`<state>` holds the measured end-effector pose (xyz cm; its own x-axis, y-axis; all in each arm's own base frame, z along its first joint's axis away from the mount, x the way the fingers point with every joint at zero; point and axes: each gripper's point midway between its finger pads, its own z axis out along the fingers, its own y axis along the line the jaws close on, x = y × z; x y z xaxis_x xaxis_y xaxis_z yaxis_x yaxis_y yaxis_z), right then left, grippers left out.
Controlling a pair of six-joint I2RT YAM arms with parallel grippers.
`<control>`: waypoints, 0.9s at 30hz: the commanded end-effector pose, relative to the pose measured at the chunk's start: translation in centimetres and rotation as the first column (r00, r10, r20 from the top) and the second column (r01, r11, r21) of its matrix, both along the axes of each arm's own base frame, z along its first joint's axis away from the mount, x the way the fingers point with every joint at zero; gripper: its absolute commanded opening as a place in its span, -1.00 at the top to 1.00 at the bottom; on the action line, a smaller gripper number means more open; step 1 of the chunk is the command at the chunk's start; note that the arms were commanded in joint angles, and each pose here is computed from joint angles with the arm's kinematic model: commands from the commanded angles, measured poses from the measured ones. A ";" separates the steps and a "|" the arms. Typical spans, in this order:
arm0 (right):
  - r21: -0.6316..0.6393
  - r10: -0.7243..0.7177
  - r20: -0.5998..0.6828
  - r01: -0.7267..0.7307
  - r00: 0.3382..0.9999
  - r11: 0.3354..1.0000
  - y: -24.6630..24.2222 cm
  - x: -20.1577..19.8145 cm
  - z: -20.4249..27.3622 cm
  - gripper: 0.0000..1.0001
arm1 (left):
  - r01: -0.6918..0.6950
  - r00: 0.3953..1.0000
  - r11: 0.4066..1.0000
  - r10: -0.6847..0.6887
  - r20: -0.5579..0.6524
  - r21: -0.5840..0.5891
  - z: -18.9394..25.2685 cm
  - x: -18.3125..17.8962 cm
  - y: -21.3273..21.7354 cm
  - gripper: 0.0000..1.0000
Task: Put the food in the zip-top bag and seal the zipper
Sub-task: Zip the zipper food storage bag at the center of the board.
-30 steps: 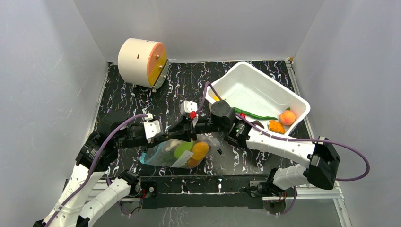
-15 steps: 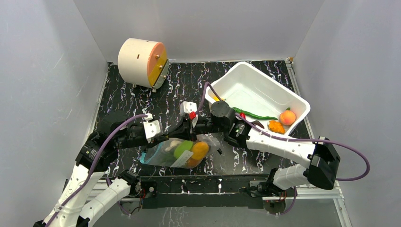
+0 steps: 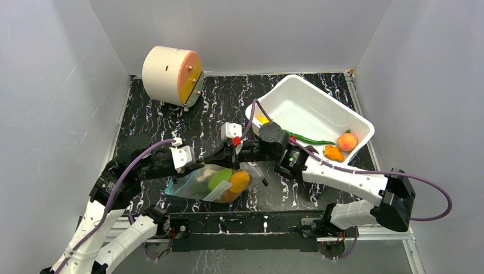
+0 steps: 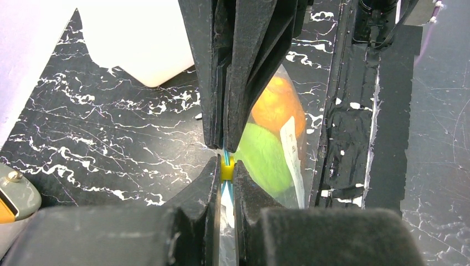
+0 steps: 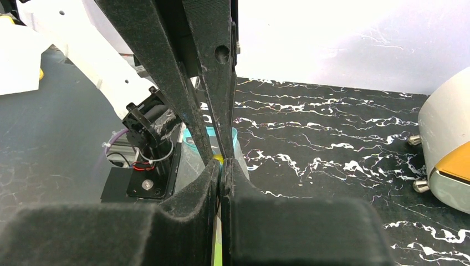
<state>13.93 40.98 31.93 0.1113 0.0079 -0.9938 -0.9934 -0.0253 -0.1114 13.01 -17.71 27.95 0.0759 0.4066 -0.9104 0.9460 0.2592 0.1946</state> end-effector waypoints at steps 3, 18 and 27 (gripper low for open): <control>0.144 -0.115 0.112 0.099 0.987 0.985 -1.9 1.3 5.5 1.00 | -0.002 1.000 1.000 0.003 -0.031 0.020 -0.2 -1.0 0.6 1.00; 0.115 -0.172 0.089 0.161 0.981 0.980 -5.5 4.1 5.8 1.00 | -0.092 0.996 0.992 0.090 0.024 0.086 -0.5 -1.4 3.1 1.00; 0.125 -0.185 0.034 0.179 0.982 0.976 -7.2 4.3 4.2 1.00 | -0.157 0.987 0.977 0.150 0.058 0.147 -0.4 -1.5 5.0 1.00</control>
<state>16.32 35.64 33.18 0.0955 0.0187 -0.9953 -0.9936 0.0619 -0.0942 12.61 -14.95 28.23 0.0916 0.4851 -0.8696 0.9029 0.3279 0.2780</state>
